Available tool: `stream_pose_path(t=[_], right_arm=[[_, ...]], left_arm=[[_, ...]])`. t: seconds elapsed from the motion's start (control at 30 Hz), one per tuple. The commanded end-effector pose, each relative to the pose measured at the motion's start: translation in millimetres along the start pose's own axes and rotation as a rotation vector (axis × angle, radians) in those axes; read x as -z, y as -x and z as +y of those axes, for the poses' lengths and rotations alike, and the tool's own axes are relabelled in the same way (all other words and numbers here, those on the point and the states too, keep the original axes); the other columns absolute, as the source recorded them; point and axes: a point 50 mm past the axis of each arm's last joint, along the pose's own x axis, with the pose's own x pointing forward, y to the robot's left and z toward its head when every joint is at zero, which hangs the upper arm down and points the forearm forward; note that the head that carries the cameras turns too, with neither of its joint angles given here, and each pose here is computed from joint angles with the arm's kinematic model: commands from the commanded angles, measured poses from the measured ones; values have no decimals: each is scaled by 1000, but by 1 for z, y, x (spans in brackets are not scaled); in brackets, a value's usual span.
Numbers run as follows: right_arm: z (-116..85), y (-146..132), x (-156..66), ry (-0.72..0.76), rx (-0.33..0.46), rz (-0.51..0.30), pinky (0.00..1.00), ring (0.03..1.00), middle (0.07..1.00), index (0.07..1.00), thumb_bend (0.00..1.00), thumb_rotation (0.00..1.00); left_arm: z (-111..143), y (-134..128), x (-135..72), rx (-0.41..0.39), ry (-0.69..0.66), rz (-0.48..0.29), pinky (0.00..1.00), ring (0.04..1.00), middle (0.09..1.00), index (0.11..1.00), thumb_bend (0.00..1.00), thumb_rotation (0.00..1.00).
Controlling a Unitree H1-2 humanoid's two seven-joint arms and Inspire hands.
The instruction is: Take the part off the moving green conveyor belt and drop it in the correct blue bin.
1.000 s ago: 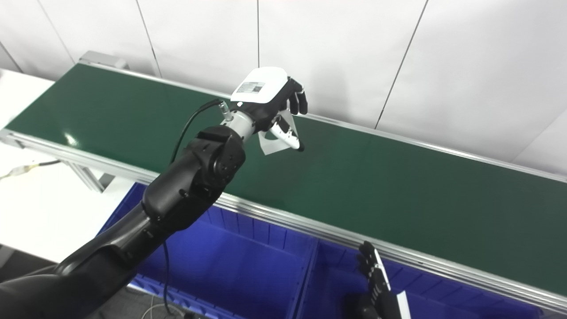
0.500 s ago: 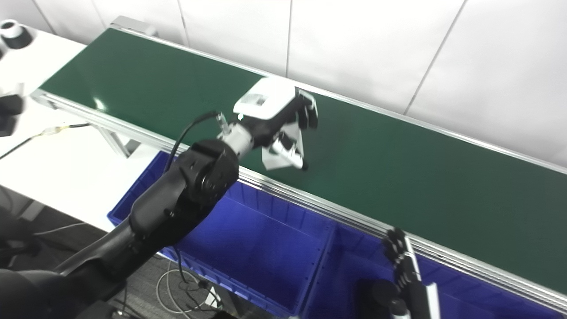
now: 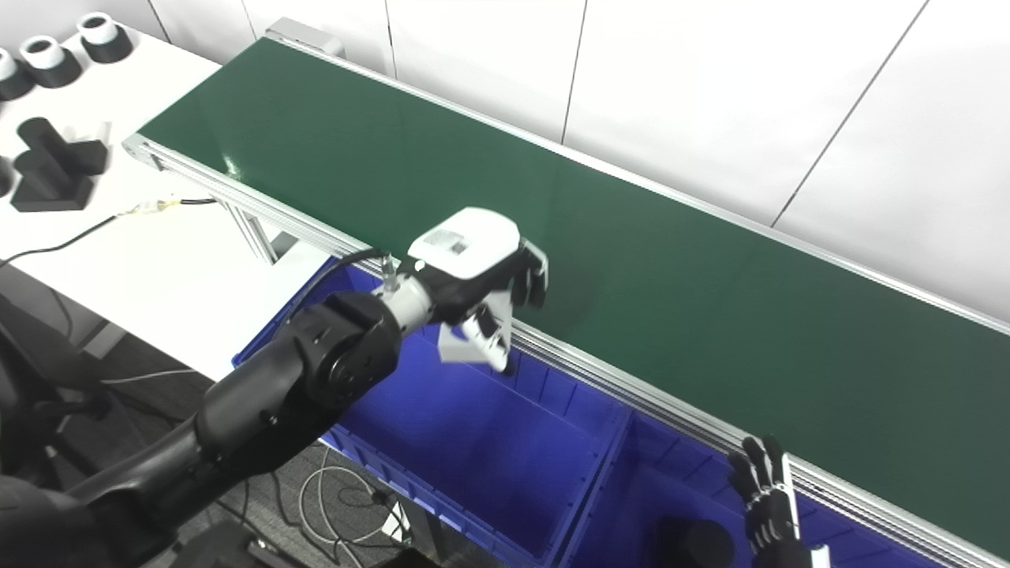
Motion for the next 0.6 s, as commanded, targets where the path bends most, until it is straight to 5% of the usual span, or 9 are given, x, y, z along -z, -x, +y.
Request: stream_pose_path(t=[0.0, 0.13, 0.23, 0.57], right_arm=[[-1, -6, -10, 16, -10, -76, 896, 910, 946, 993, 922, 988], [0, -6, -9, 0, -9, -74, 890, 906, 945, 993, 922, 980], [1, -6, -8, 6, -12, -72, 895, 909, 945, 992, 929, 986], [6, -7, -9, -17, -9, -77, 899, 911, 945, 987, 929, 982]], left_arm=[[3, 2, 5, -28, -50, -5, 378, 402, 473, 528, 501, 0], [-14, 4, 14, 38, -68, 27, 464, 454, 512, 481, 502, 0], [-35, 1, 21, 71, -70, 38, 402, 404, 485, 519, 500, 0], [-91, -11, 44, -82, -53, -92, 367, 387, 445, 533, 499, 0]])
